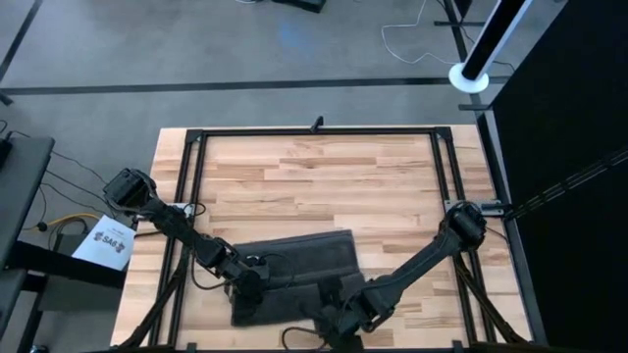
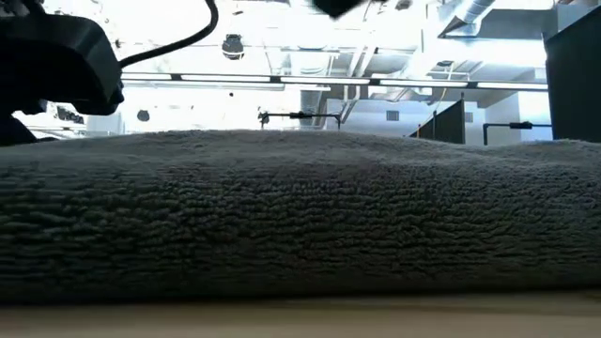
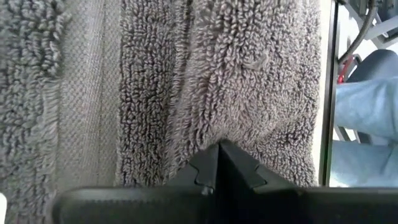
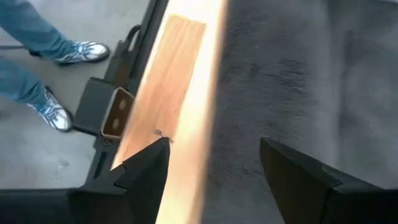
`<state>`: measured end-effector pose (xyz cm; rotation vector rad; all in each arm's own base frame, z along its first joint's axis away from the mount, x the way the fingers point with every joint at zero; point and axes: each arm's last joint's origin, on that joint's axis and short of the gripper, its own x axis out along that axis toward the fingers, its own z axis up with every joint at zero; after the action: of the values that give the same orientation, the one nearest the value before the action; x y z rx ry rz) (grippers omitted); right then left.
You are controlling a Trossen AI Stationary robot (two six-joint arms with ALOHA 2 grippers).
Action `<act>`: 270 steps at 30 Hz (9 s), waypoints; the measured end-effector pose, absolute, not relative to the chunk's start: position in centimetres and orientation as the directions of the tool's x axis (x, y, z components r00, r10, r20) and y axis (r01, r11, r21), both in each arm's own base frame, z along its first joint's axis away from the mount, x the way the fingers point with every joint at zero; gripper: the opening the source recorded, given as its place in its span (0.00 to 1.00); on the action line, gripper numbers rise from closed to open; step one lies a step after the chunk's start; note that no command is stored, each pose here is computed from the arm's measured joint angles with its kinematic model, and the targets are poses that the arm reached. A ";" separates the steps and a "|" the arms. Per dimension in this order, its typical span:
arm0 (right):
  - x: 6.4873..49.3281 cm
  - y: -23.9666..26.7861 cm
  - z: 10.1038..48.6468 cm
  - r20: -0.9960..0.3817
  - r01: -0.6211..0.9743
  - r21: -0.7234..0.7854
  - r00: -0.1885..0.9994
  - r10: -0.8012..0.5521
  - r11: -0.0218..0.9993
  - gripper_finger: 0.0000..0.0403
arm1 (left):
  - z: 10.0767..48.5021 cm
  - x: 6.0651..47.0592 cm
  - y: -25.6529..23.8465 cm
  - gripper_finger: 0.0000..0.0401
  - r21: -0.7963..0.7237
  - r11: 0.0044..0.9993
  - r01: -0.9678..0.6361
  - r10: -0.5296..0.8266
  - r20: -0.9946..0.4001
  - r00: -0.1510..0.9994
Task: Roll towel
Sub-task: Roll the black towel
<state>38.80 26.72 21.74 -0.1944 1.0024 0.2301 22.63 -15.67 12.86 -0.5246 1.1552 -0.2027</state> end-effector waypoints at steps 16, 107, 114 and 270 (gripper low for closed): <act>41.4 27.4 15.7 -0.763 -0.336 -0.418 0.634 -0.125 0.844 0.69 | 12.6 22.9 -14.4 0.00 -0.477 0.866 -0.153 -0.400 -0.842 0.361; 47.3 15.1 18.9 -0.773 -0.266 0.480 0.324 0.546 0.836 0.05 | 22.5 16.9 -15.7 0.46 -0.515 0.790 0.332 -0.611 -0.617 0.496; 48.2 13.2 19.1 -0.754 -0.243 0.481 0.376 0.539 0.843 0.05 | 20.1 18.1 -17.4 0.61 -0.436 0.864 0.250 -0.496 -0.659 0.566; 43.4 2.0 15.6 -0.875 -0.225 0.472 -0.004 0.484 0.852 0.06 | 18.3 13.5 -13.0 0.04 -0.276 0.934 -0.225 -0.201 -0.930 0.307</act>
<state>43.42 2.04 15.64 0.2179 1.4747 0.5653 13.45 -13.04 18.32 -0.3898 1.2679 0.0164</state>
